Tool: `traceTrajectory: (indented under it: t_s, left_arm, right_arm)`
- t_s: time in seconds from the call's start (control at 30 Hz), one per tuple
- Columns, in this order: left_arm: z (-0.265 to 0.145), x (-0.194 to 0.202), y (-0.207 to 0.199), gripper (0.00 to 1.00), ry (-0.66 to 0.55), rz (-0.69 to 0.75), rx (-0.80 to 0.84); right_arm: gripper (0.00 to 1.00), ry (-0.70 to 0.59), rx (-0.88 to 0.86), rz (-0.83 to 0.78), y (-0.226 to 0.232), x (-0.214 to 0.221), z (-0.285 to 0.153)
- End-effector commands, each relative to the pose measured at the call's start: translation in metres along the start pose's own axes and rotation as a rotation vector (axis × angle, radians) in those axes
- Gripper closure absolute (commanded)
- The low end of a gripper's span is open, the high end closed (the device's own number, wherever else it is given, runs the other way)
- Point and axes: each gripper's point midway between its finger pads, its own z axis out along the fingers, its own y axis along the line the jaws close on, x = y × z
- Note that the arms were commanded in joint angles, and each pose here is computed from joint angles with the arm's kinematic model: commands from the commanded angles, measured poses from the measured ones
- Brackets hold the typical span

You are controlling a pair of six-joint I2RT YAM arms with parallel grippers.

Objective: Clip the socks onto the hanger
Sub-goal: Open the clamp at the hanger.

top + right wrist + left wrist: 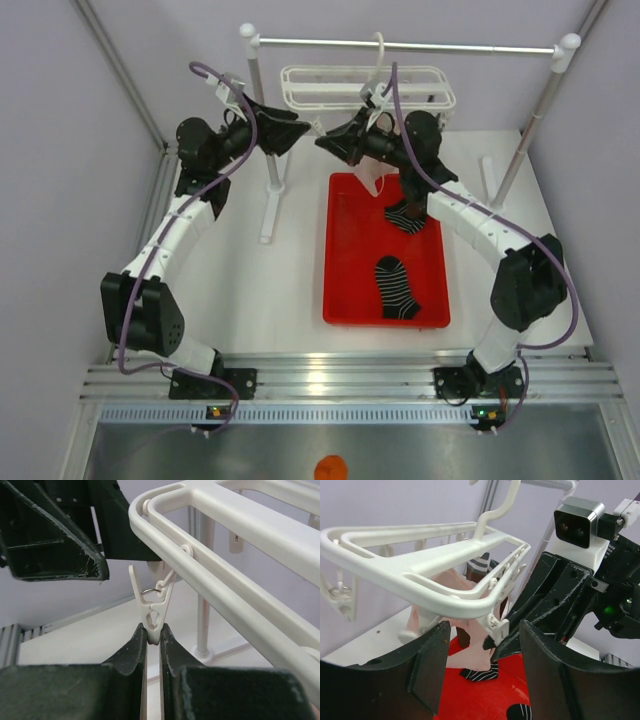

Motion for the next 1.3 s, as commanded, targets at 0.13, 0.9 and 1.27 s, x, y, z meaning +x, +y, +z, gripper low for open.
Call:
traceTrajectory:
  t_s: [0.13, 0.9, 1.27]
  left_arm:
    - [0.004, -0.018, -0.024, 0.35, -0.053, 0.089, 0.244]
    - [0.023, -0.022, -0.024, 0.45, -0.086, -0.029, 0.241]
    - [0.023, -0.017, -0.025, 0.94, -0.066, -0.059, 0.253]
  right_arm:
    - [1.00, -0.064, -0.149, 0.123, 0.021, -0.037, -0.004]
    - [1.00, -0.055, -0.203, 0.197, 0.025, -0.030, -0.002]
    - [0.98, -0.038, -0.215, 0.269, 0.022, -0.026, -0.001]
